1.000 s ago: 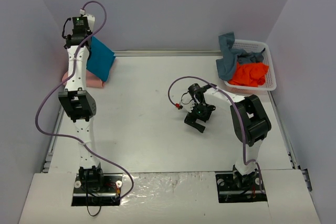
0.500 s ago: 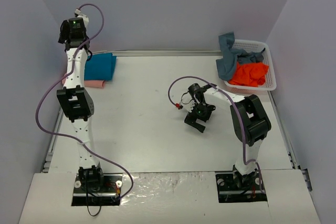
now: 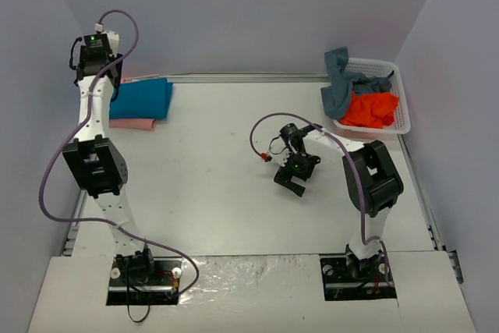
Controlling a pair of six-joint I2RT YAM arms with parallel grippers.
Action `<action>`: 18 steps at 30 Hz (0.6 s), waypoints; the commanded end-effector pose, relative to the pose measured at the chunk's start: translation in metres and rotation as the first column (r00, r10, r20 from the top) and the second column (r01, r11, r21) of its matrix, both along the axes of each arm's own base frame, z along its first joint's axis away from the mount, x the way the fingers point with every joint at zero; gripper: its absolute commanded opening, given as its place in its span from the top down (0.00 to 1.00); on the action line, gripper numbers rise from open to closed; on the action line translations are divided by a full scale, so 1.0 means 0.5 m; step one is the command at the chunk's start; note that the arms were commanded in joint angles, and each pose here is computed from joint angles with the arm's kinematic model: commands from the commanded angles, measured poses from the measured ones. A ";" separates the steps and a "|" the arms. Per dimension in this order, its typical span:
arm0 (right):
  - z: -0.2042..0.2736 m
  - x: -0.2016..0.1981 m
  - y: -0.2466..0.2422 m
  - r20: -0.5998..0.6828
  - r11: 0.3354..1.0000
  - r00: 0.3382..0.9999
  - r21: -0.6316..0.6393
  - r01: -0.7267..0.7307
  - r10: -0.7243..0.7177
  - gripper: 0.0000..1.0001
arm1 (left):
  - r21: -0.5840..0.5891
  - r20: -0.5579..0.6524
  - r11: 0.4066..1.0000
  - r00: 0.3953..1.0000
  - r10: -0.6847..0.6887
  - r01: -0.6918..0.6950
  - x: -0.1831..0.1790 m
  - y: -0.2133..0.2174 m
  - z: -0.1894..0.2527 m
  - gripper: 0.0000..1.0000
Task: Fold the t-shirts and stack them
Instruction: Put the neatly folded tshirt into the corner of the board with the left arm
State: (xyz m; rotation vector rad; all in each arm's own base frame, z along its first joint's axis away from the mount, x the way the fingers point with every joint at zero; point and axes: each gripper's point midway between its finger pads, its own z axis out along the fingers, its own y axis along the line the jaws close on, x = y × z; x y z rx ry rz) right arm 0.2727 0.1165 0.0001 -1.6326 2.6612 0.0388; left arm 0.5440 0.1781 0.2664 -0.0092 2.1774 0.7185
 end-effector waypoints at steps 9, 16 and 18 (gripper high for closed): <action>0.015 -0.012 0.030 -0.014 0.992 0.998 0.113 0.058 -0.057 0.00 | -0.279 0.202 0.843 0.886 -0.417 0.460 -0.262 -0.346 0.047 0.24; 0.191 0.115 0.080 0.285 0.929 0.922 0.332 0.161 -0.261 0.00 | -0.245 0.234 0.756 0.794 -0.561 0.607 -0.324 -0.408 -0.006 0.07; 0.247 0.141 0.067 0.369 0.913 0.880 0.379 0.150 -0.298 0.00 | -0.244 0.202 0.759 0.797 -0.569 0.604 -0.326 -0.404 -0.024 0.06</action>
